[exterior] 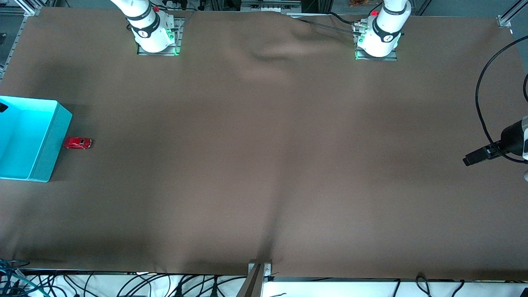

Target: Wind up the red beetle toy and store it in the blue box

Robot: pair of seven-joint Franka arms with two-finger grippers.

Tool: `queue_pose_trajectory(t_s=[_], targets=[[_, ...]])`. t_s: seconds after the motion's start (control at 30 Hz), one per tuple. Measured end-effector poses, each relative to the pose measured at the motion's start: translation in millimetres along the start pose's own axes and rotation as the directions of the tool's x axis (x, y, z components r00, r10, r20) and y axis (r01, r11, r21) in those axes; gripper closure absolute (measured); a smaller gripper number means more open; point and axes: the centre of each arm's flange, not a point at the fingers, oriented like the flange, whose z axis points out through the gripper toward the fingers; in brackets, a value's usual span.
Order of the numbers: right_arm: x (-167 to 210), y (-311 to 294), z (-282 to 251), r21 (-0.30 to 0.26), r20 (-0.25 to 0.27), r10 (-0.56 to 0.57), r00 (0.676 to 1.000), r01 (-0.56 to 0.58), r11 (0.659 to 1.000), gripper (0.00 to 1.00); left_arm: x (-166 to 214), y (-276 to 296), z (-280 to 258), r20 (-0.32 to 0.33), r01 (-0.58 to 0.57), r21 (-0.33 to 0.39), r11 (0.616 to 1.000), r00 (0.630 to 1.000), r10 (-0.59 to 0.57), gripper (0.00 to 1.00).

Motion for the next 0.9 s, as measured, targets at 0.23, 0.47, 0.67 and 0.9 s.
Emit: queue_pose_trajectory(t_s=[0.23, 0.47, 0.67, 0.9], targets=[[20.8, 22.1, 27.0, -0.024, 0.020, 0.055, 0.998, -0.054, 0.998, 0.00, 2.6, -9.0, 2.4, 0.004, -0.007, 0.001, 1.000, 1.000, 0.007, 0.00], [26.5, 17.4, 39.6, -0.020, -0.001, 0.207, 0.978, -0.207, 0.978, 0.00, 3.2, -11.8, 2.4, 0.004, -0.023, 0.001, 1.000, 1.000, 0.023, 0.00], [26.8, 11.2, 71.7, -0.011, -0.015, 0.390, 0.921, -0.390, 0.921, 0.00, 3.2, -11.8, 2.4, 0.004, -0.027, 0.001, 1.000, 1.000, 0.027, 0.00], [23.8, 8.8, 108.3, -0.017, -0.009, 0.432, 0.902, -0.432, 0.902, 0.00, 3.2, -11.8, 2.4, 0.004, -0.028, 0.001, 1.000, 1.000, 0.028, 0.00]])
